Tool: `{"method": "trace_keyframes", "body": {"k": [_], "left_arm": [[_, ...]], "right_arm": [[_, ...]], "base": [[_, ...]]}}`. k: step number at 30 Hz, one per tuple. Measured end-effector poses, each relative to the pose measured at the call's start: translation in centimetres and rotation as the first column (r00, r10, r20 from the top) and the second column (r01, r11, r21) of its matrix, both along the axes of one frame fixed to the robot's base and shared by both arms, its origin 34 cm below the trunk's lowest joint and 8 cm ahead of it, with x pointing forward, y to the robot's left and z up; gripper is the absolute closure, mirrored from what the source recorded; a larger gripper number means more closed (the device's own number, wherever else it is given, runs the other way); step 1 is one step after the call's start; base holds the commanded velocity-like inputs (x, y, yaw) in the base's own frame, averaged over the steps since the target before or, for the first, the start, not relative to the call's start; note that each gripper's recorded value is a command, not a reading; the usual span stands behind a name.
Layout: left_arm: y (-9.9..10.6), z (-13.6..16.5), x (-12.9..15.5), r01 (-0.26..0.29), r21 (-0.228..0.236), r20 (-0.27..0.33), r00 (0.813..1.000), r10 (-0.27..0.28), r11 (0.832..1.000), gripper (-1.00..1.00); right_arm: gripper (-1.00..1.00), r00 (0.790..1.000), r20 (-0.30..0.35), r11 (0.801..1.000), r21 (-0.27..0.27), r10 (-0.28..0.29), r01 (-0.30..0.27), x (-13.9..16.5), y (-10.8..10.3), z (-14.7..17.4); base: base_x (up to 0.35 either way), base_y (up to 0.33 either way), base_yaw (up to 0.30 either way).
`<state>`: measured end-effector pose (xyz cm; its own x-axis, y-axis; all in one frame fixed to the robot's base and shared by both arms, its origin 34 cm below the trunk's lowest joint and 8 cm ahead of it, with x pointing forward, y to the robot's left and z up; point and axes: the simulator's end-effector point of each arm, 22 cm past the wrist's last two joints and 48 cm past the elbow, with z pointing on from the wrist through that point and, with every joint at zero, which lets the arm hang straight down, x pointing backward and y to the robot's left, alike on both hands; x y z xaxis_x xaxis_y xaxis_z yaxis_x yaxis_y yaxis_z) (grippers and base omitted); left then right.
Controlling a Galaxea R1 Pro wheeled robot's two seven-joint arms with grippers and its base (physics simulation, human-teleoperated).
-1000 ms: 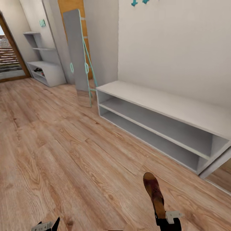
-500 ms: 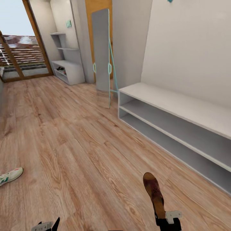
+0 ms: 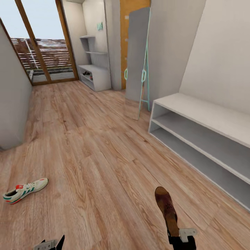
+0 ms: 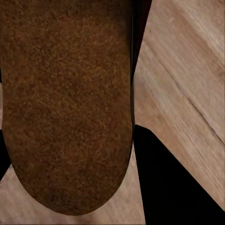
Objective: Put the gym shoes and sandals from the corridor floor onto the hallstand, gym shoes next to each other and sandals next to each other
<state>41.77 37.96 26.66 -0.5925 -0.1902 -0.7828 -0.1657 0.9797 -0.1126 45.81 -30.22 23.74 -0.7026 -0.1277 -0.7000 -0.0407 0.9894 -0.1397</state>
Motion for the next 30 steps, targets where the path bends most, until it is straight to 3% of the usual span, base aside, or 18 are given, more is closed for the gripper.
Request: {"method": "trace_keyframes", "body": {"k": [30], "left_arm": [[0.0,0.02,0.01,0.0,0.001,0.001,1.0,0.0,1.0,-1.0]], "right_arm": [[1.0,1.0,0.0,1.0,0.0,0.002,-0.002,0.0,0.04,-0.01]], "base": [[0.236,0.248,0.281]]}}
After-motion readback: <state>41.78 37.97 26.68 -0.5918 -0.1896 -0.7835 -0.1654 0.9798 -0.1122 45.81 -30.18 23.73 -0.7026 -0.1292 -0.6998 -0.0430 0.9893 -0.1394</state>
